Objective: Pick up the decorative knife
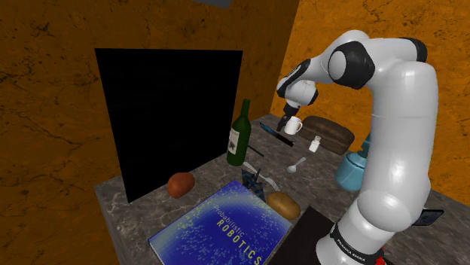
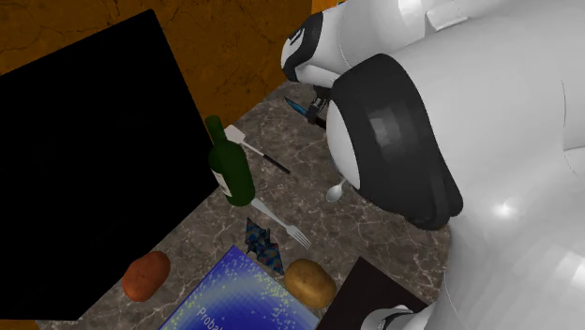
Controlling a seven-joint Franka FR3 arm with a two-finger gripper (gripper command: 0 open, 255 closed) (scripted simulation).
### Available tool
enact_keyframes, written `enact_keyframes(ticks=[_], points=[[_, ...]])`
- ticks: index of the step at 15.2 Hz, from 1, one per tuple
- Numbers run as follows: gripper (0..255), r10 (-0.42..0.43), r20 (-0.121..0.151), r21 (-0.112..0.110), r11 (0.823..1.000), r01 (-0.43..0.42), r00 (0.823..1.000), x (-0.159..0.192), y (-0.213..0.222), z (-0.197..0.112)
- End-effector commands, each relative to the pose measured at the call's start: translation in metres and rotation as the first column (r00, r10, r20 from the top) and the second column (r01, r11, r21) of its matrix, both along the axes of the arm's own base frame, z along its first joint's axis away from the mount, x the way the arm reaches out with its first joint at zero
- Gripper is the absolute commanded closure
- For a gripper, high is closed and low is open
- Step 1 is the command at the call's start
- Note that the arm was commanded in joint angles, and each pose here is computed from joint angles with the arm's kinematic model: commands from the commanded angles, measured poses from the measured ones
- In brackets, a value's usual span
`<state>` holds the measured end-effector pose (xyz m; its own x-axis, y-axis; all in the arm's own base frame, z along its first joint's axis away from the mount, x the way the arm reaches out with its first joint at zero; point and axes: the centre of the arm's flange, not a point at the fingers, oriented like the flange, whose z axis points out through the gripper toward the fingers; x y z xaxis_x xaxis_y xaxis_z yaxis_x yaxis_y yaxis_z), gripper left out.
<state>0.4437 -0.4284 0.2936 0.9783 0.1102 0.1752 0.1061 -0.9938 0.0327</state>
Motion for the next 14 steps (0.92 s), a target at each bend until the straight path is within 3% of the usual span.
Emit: enact_keyframes(ticks=[1,3,13,14], points=[[0,-0.002,0.005,0.003,1.000,0.002,1.000,0.008,-0.018,-0.016],[0,-0.005,0.008,0.005,1.000,0.005,1.000,0.015,-0.038,-0.032],[0,-0.005,0.008,0.005,1.000,0.005,1.000,0.016,-0.040,-0.073],[255,-0.005,0.008,0.005,1.000,0.005,1.000,0.016,-0.040,-0.074]])
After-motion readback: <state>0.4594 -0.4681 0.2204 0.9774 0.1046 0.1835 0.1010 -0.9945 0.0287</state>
